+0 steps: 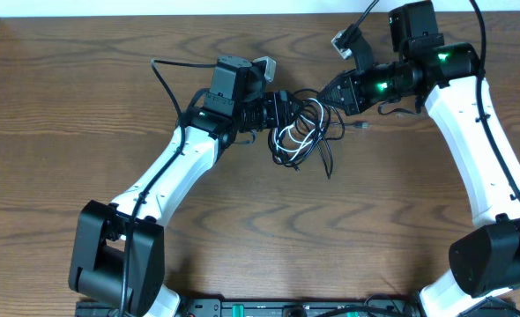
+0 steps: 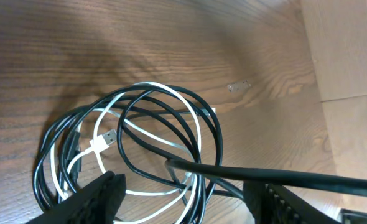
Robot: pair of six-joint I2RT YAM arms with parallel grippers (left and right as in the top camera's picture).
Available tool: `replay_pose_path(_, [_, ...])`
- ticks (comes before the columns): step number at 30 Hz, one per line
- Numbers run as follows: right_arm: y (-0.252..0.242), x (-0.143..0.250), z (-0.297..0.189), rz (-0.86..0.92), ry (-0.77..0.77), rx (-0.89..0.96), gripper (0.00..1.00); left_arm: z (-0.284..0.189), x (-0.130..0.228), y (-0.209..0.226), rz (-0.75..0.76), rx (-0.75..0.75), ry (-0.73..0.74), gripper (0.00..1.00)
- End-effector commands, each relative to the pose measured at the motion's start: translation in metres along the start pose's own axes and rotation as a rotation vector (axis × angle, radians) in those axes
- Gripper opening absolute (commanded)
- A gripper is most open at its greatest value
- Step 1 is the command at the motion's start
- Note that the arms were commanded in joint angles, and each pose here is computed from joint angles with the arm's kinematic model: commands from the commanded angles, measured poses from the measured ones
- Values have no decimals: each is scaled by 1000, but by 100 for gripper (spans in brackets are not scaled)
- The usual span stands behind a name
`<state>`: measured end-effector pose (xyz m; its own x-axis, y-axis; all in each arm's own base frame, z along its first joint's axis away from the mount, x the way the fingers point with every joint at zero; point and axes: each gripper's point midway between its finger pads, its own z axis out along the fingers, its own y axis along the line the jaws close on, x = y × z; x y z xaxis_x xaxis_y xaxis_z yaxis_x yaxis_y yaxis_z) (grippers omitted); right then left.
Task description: Untangle cables
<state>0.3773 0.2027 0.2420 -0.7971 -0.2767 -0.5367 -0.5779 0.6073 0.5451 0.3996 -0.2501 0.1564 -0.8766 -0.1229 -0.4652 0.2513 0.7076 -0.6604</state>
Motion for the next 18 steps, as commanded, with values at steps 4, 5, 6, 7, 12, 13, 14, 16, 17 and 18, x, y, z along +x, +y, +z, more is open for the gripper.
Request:
replay_pose_path(4, [22,-6,-7,-32,-29,-84,1,5,-8,18,21,-83,-44,70])
replay_pose_path(5, [23,-6,-7,-30,-28,-93,1,5,-16,19,33,-92,-80,70])
replay_pose_path(6, [25,-6,-7,-30,-29,-102,1,6,-20,17,42,-83,-96,70])
replay_pose_path(7, [29,-6,-8,-28,-30,-124,1,7,-27,13,52,-67,-122,70])
replay_pose_path(12, [42,-5,-10,-16,-31,-206,1,21,-47,-8,87,16,-220,70])
replay_pose_path(13, [44,-5,-10,-15,-33,-216,1,25,-50,-10,92,29,-234,70])
replay_pose_path(14, [48,-5,-12,-13,-34,-237,1,28,-54,-8,91,27,-258,70])
replay_pose_path(16, [52,-5,-14,-8,-38,-262,1,29,-63,1,51,-14,-303,69])
replay_pose_path(17, [55,-5,-16,-7,-40,-276,1,27,-68,5,34,-33,-330,69])
replay_pose_path(18, [60,-6,-19,-4,-47,-304,1,23,-79,5,37,-47,-387,69])
